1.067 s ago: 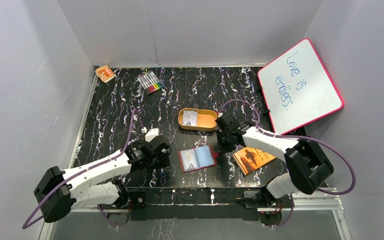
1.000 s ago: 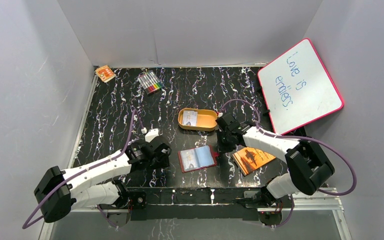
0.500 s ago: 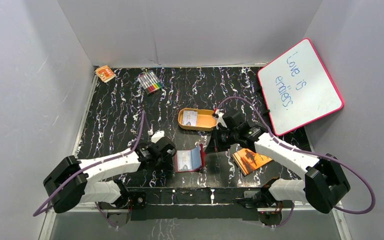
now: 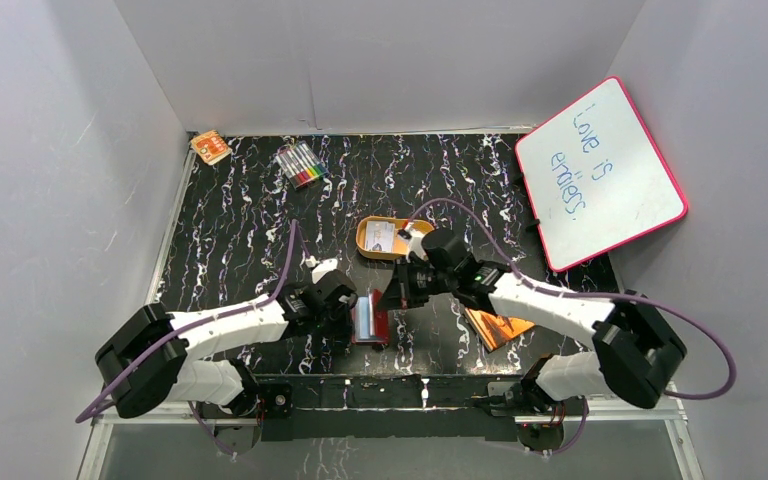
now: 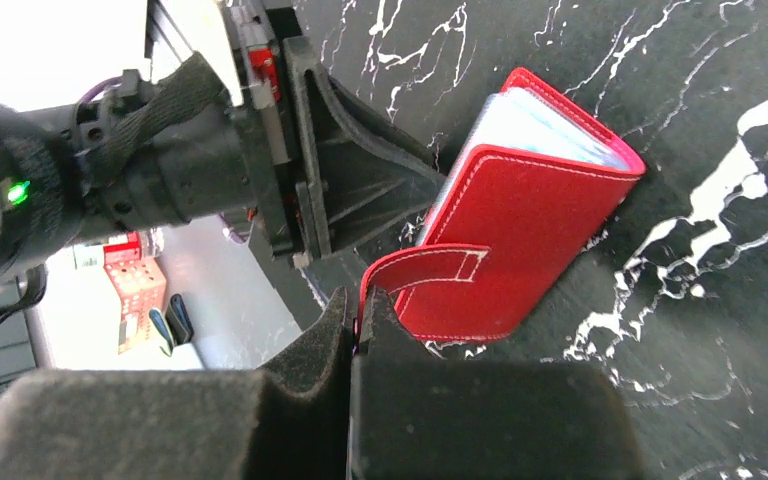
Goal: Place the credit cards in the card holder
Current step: Close the card holder at the center of the board.
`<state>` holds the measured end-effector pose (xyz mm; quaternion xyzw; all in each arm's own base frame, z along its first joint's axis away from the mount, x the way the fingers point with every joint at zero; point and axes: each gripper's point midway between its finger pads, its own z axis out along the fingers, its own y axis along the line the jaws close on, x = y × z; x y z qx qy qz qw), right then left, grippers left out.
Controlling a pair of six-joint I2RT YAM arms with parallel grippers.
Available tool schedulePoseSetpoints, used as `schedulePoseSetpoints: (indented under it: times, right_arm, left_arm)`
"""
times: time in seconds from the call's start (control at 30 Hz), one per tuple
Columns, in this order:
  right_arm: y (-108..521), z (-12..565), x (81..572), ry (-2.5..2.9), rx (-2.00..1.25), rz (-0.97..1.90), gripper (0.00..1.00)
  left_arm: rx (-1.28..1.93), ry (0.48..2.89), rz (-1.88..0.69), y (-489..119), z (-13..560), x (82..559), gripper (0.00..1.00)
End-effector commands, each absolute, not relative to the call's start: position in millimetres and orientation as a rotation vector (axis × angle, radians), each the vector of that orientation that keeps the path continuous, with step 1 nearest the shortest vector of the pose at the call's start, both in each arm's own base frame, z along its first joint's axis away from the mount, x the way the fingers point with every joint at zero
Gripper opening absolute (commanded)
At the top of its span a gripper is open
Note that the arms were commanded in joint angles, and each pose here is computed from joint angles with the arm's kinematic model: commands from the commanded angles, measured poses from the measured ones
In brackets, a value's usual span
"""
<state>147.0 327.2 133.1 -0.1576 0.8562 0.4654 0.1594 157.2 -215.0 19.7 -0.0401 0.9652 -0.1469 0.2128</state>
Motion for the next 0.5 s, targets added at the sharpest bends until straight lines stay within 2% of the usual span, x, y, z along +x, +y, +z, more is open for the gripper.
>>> schedulePoseSetpoints:
  times: [0.0,0.37,0.4,0.47]
  right_arm:
    - [361,149,163,2.357,-0.398,1.369,0.00]
    - [388,97,156,2.542,-0.412,1.272,0.00]
    - [392,96,154,2.552,-0.428,1.279,0.04]
    - [395,95,150,2.572,-0.455,1.283,0.25]
  left_arm:
    - [-0.090,2.751,-0.333,-197,5,139,0.26]
    - [-0.188,2.686,-0.331,-169,20,131,0.30]
    - [-0.193,2.682,-0.333,-168,21,130,0.30]
    - [-0.203,2.674,-0.332,-165,25,130,0.31]
